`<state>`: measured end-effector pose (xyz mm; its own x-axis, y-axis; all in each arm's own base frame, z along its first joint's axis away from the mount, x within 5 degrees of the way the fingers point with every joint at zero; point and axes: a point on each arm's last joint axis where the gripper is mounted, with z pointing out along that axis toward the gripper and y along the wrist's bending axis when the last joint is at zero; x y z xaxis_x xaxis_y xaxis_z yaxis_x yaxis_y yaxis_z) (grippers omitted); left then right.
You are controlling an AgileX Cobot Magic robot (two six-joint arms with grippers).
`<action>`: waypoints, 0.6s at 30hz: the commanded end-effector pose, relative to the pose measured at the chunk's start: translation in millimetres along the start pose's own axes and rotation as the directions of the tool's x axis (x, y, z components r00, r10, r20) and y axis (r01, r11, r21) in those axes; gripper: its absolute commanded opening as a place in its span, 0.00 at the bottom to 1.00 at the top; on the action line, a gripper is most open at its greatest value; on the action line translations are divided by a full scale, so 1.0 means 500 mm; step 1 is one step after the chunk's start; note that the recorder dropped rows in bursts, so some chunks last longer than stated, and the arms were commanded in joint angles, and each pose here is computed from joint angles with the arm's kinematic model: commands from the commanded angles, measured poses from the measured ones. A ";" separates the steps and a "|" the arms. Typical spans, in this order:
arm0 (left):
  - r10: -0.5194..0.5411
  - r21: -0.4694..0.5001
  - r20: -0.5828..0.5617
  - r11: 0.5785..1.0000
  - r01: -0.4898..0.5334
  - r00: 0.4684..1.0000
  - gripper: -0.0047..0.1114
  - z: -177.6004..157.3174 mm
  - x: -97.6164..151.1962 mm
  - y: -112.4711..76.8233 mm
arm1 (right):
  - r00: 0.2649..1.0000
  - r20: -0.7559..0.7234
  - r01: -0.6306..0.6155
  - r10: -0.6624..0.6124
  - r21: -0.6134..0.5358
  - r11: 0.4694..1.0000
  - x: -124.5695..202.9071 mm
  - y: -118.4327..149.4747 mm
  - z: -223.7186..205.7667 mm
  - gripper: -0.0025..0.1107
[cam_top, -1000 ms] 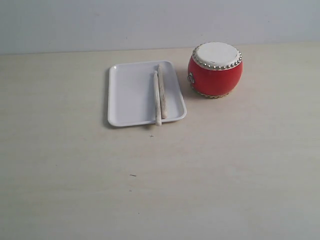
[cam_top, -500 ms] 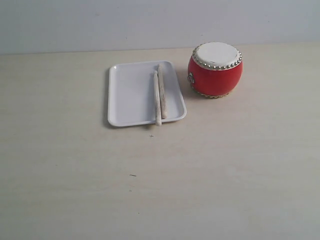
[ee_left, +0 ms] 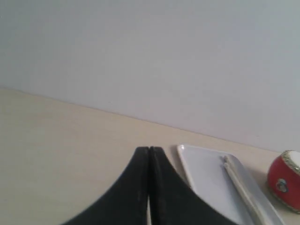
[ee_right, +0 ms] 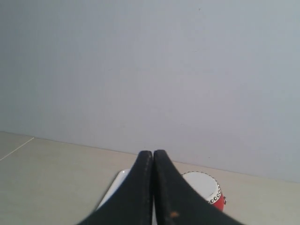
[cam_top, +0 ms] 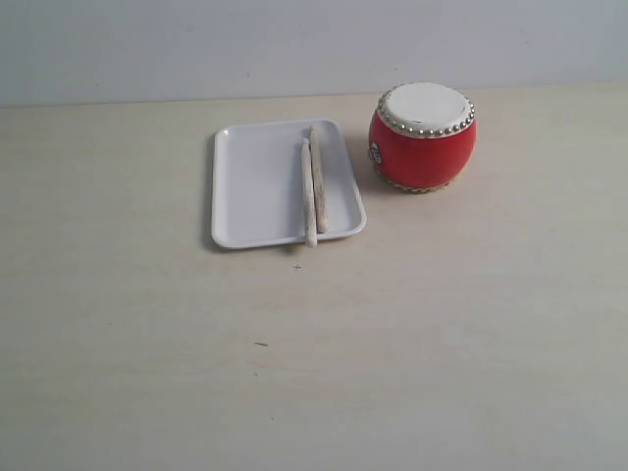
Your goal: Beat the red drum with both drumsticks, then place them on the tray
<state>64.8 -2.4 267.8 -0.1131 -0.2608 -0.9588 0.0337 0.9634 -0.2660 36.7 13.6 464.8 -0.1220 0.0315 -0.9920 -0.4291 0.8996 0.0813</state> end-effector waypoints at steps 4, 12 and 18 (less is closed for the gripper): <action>0.063 -0.122 0.054 0.991 -0.056 0.997 0.04 -0.016 0.045 0.029 | 1.000 0.001 0.001 -0.001 0.007 1.000 0.002 -0.001 -0.001 0.02; 0.066 -0.123 0.003 0.990 -0.065 0.998 0.04 -0.011 0.119 0.046 | 1.000 0.001 0.001 -0.001 0.007 1.000 0.002 -0.001 -0.001 0.02; 0.061 -0.134 -0.047 0.989 -0.067 0.997 0.04 -0.005 0.149 0.055 | 1.000 0.001 0.000 0.000 0.006 1.000 0.002 -0.001 -0.001 0.02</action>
<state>55.1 4.8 191.1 -0.1626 -0.1971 -0.9668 -0.0930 0.9785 -0.1839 36.7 13.6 464.8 -0.1220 0.0315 -0.9920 -0.4291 0.8996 0.0813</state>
